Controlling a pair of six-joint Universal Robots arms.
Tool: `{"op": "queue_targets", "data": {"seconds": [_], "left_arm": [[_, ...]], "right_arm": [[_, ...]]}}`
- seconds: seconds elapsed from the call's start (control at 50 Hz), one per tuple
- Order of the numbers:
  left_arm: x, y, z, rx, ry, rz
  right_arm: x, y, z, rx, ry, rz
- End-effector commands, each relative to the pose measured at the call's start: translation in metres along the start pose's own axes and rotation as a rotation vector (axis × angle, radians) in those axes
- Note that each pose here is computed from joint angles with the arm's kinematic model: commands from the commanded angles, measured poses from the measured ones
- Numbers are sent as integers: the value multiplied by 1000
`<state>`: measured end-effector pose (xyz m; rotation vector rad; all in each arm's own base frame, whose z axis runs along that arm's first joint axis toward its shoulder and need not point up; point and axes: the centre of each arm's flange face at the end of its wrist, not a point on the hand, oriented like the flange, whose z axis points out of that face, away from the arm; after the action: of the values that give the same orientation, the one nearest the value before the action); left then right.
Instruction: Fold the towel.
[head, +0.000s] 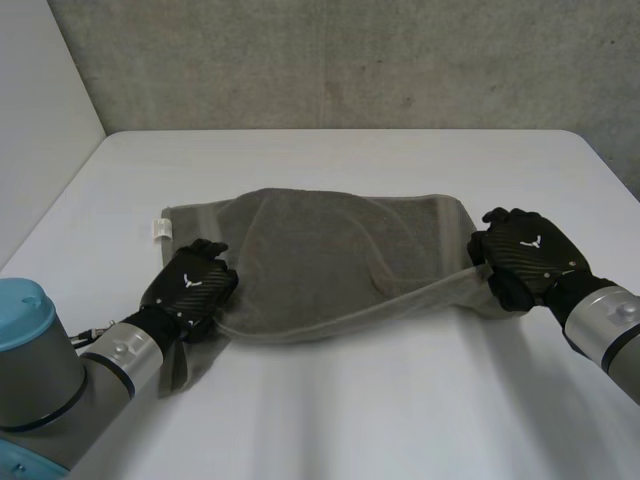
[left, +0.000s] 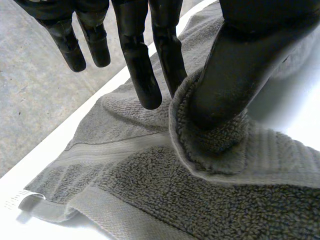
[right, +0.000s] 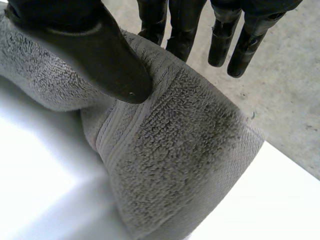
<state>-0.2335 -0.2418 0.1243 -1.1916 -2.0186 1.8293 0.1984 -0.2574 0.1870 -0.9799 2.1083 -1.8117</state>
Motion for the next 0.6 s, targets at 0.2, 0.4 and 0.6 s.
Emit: {"op": "queue_targets", "data": {"seconds": [0.2,0.4,0.6], "left_arm": [[-1,-1,0,-34,-76,3],[-4,-7,4,-25,-118,13],[3,-13,6,-12,-112,16]], "right_arm": [[14,2,-1,-12,55,53],[44,-14,-7,48,148,132],[47,-14,-8,49,157,132]]}}
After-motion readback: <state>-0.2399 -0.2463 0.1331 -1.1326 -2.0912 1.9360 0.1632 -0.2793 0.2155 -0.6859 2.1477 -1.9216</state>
